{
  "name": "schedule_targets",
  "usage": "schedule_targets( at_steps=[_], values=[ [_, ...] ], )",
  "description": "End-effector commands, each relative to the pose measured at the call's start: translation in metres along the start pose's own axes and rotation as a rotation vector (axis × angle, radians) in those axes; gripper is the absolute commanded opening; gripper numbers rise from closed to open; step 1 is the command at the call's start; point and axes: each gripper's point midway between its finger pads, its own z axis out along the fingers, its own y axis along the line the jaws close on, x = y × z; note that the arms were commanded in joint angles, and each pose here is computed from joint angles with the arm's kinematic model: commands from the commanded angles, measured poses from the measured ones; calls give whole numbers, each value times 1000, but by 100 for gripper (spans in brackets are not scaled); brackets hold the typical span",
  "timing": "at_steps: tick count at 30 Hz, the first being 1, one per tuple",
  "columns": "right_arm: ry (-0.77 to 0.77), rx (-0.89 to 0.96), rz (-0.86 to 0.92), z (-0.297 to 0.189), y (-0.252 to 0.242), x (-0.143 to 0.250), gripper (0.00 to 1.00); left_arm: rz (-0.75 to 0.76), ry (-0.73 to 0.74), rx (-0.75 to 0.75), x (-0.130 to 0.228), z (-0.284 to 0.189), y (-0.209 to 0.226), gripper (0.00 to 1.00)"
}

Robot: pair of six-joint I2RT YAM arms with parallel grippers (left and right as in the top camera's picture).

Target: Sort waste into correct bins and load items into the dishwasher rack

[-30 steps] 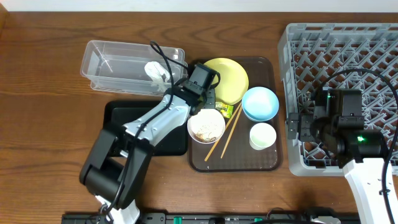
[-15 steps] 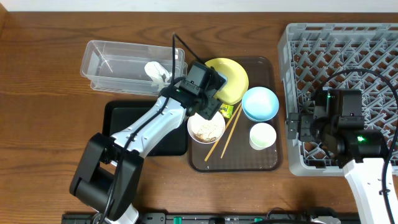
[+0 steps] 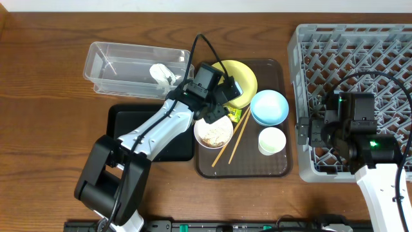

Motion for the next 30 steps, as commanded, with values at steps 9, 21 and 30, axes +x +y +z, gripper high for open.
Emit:
schedule_targets(
  at_steps=[9, 21, 30],
  values=[
    [-19, -11, -14, -6, 3, -6, 99, 20, 93, 44, 26, 24, -10, 66],
    [-19, -11, -14, -6, 3, -6, 99, 1, 139, 71, 37, 23, -17, 45],
    [-19, -11, -14, -6, 3, -6, 99, -37, 137, 66, 36, 20, -16, 6]
  ],
)
